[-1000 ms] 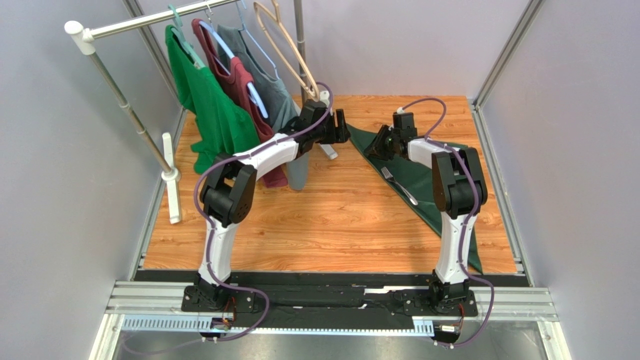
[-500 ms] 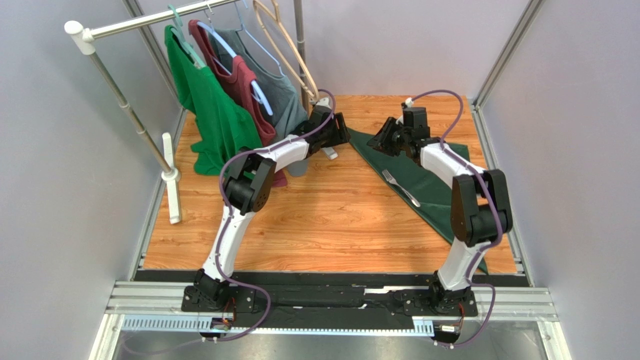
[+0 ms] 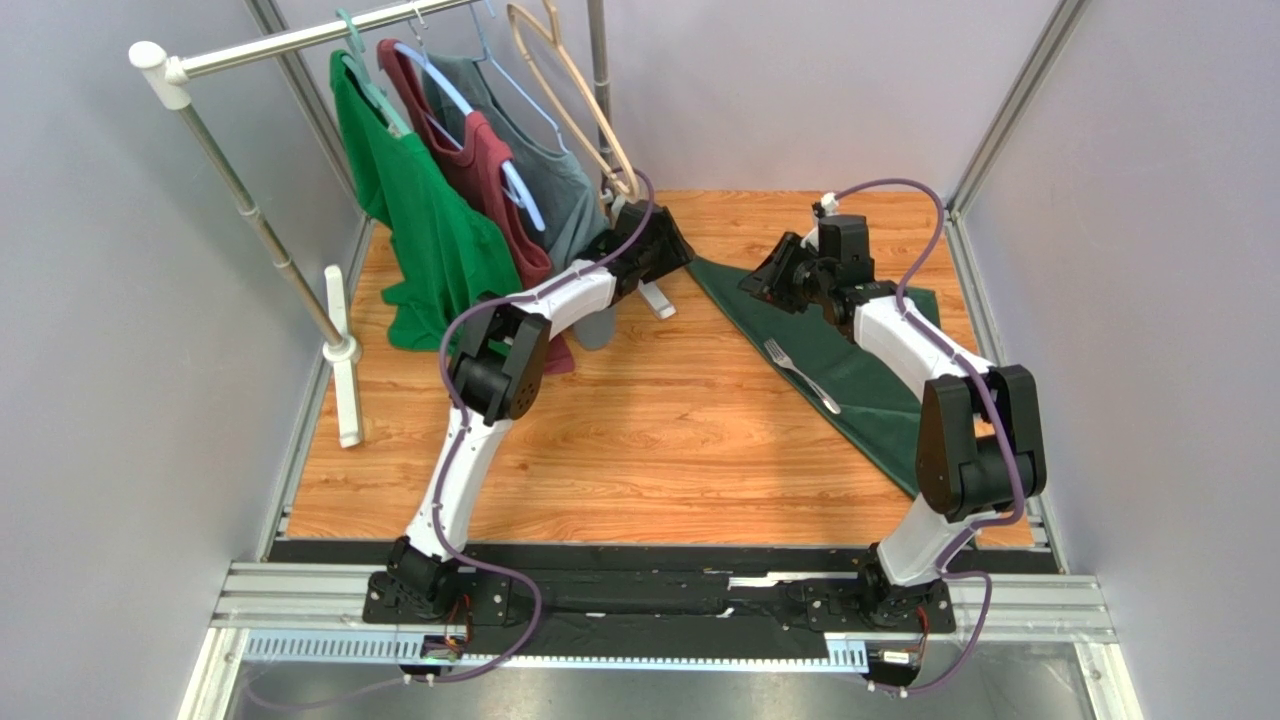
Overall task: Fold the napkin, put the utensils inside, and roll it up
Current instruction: Fold the napkin
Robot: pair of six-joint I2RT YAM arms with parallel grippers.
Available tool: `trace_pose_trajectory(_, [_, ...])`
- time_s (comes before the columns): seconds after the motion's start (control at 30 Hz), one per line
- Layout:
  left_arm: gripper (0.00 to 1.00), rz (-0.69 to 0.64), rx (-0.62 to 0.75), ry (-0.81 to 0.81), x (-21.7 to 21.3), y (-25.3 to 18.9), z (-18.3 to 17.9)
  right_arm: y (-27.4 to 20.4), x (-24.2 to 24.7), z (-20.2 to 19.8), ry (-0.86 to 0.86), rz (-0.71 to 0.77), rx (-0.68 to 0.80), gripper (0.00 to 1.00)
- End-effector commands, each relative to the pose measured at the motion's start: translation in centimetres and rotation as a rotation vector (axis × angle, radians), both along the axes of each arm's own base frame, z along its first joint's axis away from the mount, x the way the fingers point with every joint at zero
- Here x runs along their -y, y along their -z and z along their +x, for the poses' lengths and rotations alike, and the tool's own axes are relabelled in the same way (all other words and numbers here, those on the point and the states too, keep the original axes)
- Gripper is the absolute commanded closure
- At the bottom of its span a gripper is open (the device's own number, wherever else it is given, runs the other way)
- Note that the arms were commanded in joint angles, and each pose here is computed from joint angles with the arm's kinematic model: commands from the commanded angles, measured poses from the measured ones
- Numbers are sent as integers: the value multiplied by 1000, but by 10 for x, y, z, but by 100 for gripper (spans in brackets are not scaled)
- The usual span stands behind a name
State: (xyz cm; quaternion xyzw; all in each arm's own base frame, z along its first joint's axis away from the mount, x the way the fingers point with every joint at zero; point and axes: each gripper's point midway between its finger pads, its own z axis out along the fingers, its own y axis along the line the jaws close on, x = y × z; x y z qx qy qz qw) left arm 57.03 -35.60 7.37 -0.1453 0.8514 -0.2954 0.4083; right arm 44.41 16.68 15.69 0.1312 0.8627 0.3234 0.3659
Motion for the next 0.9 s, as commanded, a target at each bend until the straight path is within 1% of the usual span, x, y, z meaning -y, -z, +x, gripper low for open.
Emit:
trace_pose_trajectory(0.0, [38,-22,-46,-62,-2,6,8,-28,-5,-6,-26,27,62,67])
trace_pose_trajectory(0.07, [39,-42,-49,-69,1,2,11,-31,-6,-8,-30,34,66,68])
trace_pose_trajectory(0.1, [40,-30,-79,-68,1,14,9,-35,-6,-9,-30,35,75,68])
trace_pose_trajectory(0.13, [40,-45,-75,-71,3,7,12,-36,-5,-10,-30,36,78,68])
trace_pose_trajectory(0.3, [40,-56,-118,-99,3,18,13,-49,-6,-13,-35,48,103,67])
trace_pose_trajectory(0.4, [42,-93,-151,-135,1,27,14,-55,-6,-15,-39,55,111,67])
trace_pose_trajectory(0.5, [43,-121,-177,-135,3,34,14,-60,-6,-17,-41,60,122,67])
trace_pose_trajectory(0.63, [45,-123,-181,-160,-1,36,13,-62,-6,-18,-47,59,124,67])
trace_pose_trajectory(0.77, [52,-134,-170,-168,-2,34,17,-63,-8,-18,-53,65,123,67])
trace_pose_trajectory(0.87, [53,-139,-166,-171,-3,35,20,-66,-9,-19,-60,76,129,67])
